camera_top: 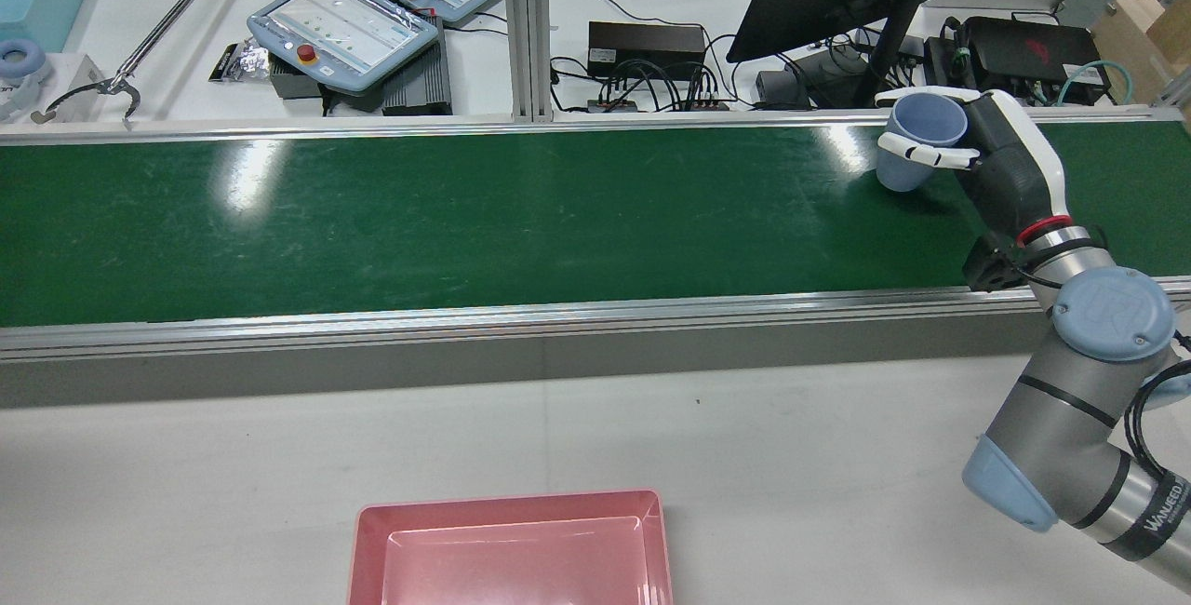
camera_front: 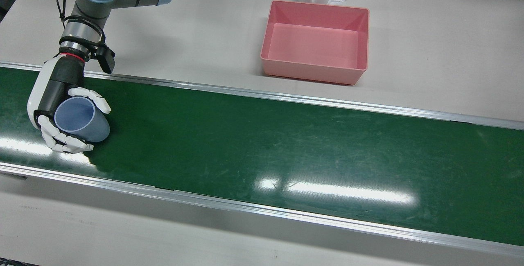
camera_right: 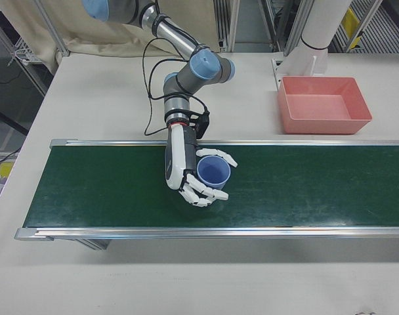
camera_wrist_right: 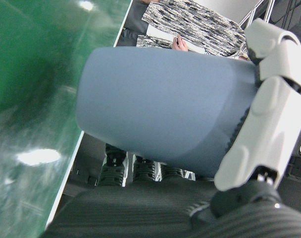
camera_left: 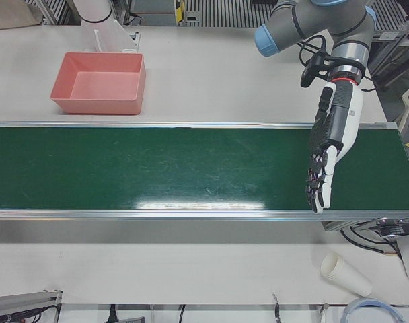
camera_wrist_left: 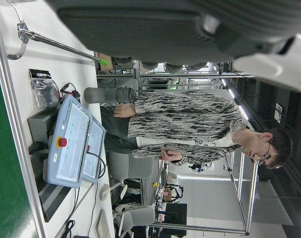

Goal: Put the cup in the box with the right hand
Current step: 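Lift the cup with the right hand and carry it over the pink tray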

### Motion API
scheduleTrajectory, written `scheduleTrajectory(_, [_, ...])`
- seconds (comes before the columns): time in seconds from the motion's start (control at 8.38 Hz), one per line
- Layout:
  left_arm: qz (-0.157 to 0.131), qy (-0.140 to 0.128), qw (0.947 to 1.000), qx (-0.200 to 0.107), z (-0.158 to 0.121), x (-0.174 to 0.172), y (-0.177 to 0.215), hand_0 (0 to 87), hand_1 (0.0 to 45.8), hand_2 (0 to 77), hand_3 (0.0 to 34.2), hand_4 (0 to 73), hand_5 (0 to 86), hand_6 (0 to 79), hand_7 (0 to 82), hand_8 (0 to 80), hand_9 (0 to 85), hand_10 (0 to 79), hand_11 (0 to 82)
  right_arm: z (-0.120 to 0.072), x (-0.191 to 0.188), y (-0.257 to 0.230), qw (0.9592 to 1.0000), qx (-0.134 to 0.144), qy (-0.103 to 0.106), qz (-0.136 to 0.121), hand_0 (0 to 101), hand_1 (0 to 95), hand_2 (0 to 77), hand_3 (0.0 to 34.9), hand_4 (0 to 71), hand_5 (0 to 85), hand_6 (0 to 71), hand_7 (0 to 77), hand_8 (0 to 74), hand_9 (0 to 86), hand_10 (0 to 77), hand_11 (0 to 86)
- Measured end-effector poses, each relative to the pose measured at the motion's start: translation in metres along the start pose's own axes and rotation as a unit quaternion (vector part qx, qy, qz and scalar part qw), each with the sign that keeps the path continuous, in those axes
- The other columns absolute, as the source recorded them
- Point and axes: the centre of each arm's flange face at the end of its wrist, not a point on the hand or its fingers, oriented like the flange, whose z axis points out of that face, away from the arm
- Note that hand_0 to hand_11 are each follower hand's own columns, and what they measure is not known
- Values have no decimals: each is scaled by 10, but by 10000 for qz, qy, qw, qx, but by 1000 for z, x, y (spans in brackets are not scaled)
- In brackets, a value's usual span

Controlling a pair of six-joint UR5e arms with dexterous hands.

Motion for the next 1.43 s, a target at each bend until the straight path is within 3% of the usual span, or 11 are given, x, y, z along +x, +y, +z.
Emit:
scheduleTrajectory(0.12, [0,-1,10000,0,0,0,0,0,5,5,0,11,5,0,5,0,0,0,0,3,-11,-3,9999,26,-100,-44,485,82,322,0,284,164,404,567,458,480,420,442])
scheduleTrajectory(0.24, [-1,-4,10000,2,0,0,0,0,5,5,0,11,5,5,5,0,0,0,0,5,-22,-2,9998,22,-196,-45,485,82,322,0,284,164,404,567,458,480,420,442])
scheduleTrajectory(0.36, [-1,-5,10000,1,0,-1,0,0,5,5,0,11,0,5,5,0,0,0,0,4,-31,7,9997,-71,-251,19,499,38,371,4,311,169,387,633,502,507,464,480])
scheduleTrajectory(0.48, [0,-6,10000,-1,0,-1,0,1,5,5,0,11,5,0,5,0,0,0,0,1,-38,30,9991,-286,-290,132,502,38,371,0,311,158,398,725,540,551,545,638])
scheduleTrajectory(0.6, [0,-4,10000,0,0,0,0,1,5,5,0,11,5,0,5,0,0,0,0,-8,-39,67,9975,-617,-259,243,499,38,371,0,316,158,371,704,633,742,485,714])
scheduleTrajectory(0.72, [-1,-4,10000,1,0,0,0,0,5,5,0,11,5,0,5,0,0,0,0,-24,-32,110,9943,-1004,-158,322,498,38,371,0,316,153,344,693,600,764,485,687])
scheduleTrajectory(1.07, [-1,-4,10000,2,0,0,0,0,5,5,0,11,5,0,5,0,0,0,0,-98,22,234,9766,-2059,418,463,497,38,371,0,338,142,365,698,578,753,491,698])
scheduleTrajectory(1.31, [-1,-2,10000,5,0,0,0,0,5,5,0,11,5,0,5,0,0,0,0,-166,81,290,9683,-2299,854,484,498,33,376,0,338,142,365,698,578,747,475,671])
scheduleTrajectory(1.43, [-1,-2,10000,2,0,0,0,0,5,5,0,11,5,0,5,0,0,0,0,-200,108,312,9650,-2347,1055,496,499,33,376,0,338,142,349,709,540,753,425,633])
